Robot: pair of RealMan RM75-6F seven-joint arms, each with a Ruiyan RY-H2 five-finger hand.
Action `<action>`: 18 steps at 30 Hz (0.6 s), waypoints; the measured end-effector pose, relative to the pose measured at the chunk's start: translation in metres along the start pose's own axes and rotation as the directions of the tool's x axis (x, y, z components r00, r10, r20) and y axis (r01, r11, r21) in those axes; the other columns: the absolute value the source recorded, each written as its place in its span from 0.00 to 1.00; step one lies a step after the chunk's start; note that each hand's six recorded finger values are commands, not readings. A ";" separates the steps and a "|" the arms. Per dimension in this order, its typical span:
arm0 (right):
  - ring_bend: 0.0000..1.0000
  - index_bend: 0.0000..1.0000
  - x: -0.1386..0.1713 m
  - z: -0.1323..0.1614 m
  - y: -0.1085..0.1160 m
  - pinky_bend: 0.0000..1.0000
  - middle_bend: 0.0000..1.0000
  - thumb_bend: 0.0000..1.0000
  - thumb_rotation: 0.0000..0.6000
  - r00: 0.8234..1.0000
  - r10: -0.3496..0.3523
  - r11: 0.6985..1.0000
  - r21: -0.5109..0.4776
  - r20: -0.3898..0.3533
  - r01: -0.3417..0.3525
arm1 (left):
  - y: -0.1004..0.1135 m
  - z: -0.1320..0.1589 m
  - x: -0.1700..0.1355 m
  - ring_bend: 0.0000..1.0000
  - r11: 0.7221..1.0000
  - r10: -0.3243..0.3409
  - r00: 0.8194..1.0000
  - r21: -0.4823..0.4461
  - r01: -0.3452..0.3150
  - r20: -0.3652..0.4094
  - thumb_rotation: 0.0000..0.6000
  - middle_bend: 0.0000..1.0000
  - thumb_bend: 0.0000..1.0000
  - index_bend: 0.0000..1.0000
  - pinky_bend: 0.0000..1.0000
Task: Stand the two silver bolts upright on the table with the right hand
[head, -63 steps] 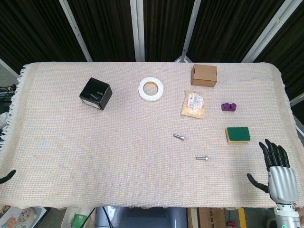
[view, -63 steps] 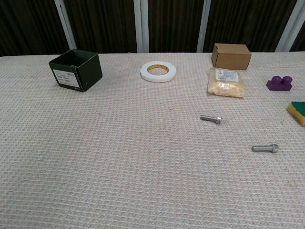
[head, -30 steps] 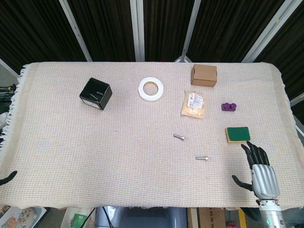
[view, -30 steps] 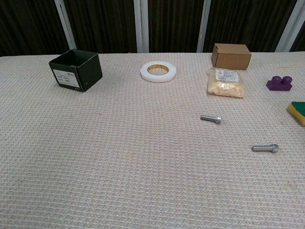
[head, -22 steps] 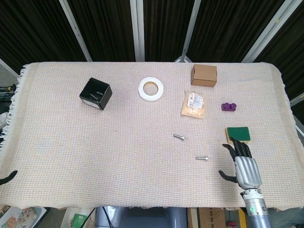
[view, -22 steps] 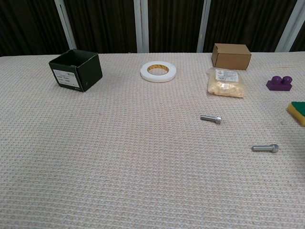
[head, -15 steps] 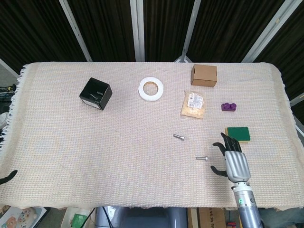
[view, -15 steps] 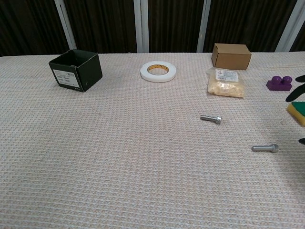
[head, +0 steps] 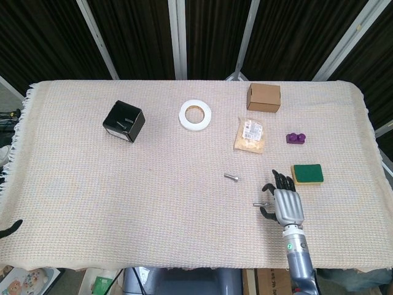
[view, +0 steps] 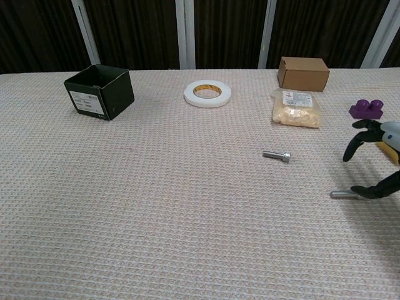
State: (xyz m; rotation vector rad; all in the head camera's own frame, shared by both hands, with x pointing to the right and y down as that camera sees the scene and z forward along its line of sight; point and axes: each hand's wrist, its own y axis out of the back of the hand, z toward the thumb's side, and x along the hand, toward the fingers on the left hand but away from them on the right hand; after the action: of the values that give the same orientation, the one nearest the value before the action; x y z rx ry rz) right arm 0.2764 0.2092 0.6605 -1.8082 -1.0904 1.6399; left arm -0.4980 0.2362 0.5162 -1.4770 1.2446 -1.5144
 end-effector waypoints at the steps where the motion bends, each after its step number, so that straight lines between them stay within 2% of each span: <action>1: 0.00 0.43 -0.001 0.000 -0.001 0.01 0.00 0.27 1.00 1.000 -0.001 1.000 0.001 0.001 0.001 | 0.000 0.000 0.000 0.01 1.000 0.000 1.000 0.000 0.000 0.000 1.00 0.12 0.15 0.14 0.08; 18: 0.00 0.48 -0.002 -0.001 -0.016 0.01 0.00 0.28 1.00 1.000 0.026 1.000 0.005 0.013 -0.027 | -0.001 0.001 0.001 0.01 1.000 -0.001 1.000 0.003 0.001 -0.002 1.00 0.12 0.15 0.14 0.08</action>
State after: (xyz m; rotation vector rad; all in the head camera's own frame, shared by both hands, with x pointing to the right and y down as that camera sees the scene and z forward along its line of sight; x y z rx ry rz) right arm 0.2732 0.2169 0.6742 -1.8186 -1.0715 1.6705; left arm -0.4975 0.2358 0.5170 -1.4744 1.2419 -1.5177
